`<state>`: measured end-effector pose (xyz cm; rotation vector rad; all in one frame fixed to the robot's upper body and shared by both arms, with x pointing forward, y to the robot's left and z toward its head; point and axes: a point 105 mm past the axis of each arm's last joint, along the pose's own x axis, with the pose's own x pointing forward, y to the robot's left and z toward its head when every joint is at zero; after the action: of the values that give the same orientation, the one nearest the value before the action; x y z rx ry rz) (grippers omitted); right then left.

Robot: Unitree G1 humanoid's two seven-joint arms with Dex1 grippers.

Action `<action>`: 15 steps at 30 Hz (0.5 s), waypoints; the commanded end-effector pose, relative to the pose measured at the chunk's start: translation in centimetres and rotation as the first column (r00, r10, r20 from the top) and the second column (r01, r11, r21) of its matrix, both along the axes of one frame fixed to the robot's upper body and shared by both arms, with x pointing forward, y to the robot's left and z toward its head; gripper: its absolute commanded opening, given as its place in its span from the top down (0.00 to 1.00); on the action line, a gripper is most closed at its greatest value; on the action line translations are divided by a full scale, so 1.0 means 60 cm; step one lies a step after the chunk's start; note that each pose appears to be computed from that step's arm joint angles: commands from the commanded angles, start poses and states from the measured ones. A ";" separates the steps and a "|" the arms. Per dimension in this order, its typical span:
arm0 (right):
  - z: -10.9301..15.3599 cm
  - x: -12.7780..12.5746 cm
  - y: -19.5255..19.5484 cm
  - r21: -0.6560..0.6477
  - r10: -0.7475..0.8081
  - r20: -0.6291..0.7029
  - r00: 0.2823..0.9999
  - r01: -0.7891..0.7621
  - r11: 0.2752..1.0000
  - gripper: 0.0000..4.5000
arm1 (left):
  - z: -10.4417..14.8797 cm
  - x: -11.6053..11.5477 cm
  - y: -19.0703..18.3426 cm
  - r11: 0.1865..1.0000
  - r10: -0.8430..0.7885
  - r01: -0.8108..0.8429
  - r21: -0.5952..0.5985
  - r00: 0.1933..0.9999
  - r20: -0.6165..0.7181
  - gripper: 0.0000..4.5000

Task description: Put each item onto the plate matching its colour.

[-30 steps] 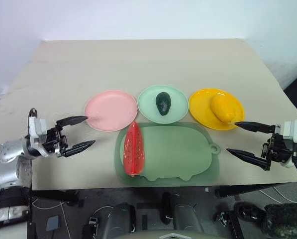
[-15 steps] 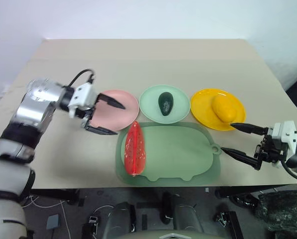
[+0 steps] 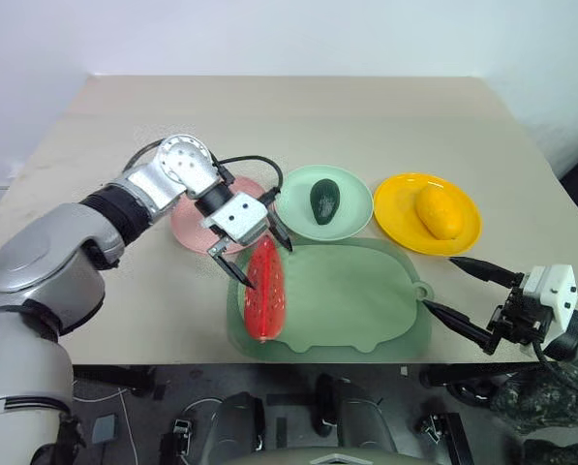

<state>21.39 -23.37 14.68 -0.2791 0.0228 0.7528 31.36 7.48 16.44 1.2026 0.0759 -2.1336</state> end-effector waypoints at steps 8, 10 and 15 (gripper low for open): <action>0.000 -0.041 0.001 -0.029 -0.068 0.007 0.998 0.068 0.997 0.01 | -0.048 -0.004 -0.008 0.988 -0.134 0.130 0.080 0.990 0.044 0.00; -0.005 -0.046 0.003 -0.036 -0.069 -0.010 0.998 0.069 0.997 0.01 | -0.058 -0.006 -0.009 0.986 -0.147 0.143 0.084 0.988 0.043 0.00; -0.034 -0.059 0.008 -0.137 -0.030 -0.051 0.998 0.022 0.990 0.01 | -0.077 -0.015 -0.006 0.984 -0.160 0.158 0.087 0.987 0.015 0.00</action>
<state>18.10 -23.44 12.35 -0.3367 0.1438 0.6985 31.17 6.92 13.35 1.3308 0.0268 -2.2213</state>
